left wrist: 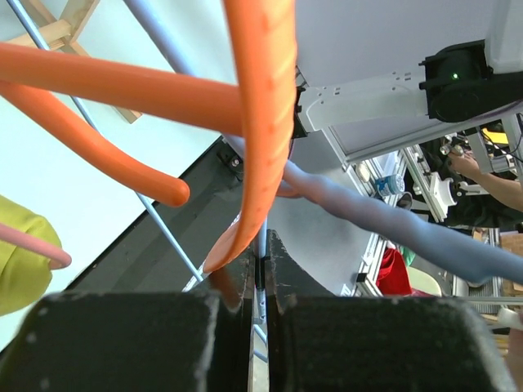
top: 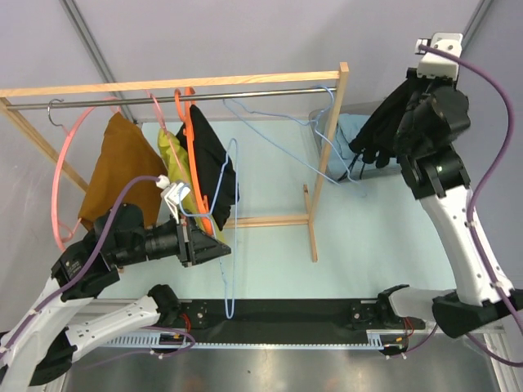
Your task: Remove the trousers from the hanger
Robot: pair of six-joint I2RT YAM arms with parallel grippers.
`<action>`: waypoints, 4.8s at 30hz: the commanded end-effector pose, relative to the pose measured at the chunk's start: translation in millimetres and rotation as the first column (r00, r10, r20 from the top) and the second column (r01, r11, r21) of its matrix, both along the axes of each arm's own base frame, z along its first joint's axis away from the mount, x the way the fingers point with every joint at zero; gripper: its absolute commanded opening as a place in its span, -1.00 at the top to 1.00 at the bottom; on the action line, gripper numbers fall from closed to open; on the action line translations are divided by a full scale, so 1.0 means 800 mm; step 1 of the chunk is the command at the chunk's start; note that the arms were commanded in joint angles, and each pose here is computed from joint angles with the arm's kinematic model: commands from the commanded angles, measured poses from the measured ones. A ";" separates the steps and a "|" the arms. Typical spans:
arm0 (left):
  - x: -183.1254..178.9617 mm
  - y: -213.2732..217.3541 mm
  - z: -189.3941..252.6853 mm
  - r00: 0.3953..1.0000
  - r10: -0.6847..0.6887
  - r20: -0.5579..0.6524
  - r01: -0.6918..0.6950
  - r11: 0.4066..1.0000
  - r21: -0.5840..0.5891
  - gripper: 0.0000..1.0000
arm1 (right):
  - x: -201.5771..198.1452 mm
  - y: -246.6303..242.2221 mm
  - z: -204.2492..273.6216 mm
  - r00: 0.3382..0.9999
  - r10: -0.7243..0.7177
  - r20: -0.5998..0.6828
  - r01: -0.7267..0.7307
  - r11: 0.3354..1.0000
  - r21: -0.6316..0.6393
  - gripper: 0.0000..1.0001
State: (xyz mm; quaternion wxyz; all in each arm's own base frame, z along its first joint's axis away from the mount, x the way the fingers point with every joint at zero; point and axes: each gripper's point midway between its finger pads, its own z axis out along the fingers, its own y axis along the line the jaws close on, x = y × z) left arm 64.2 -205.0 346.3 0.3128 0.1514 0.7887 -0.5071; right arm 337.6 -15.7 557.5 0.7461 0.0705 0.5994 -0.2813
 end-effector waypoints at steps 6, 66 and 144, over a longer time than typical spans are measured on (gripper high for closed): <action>0.001 -0.003 0.013 0.997 -0.026 0.074 0.028 0.999 -0.028 0.99 | 0.074 -0.051 -0.064 1.000 0.022 -0.003 -0.021 0.977 0.212 1.00; 0.042 -0.001 0.049 0.983 0.155 0.097 -0.147 0.985 -0.086 0.99 | -0.026 0.080 -0.286 0.752 0.532 -0.390 -0.109 0.684 0.722 -0.87; 0.032 -0.027 0.095 0.996 0.077 0.053 -0.066 0.978 -0.196 0.99 | -0.353 0.518 -0.208 -0.141 0.990 0.018 -0.601 -0.100 0.793 0.60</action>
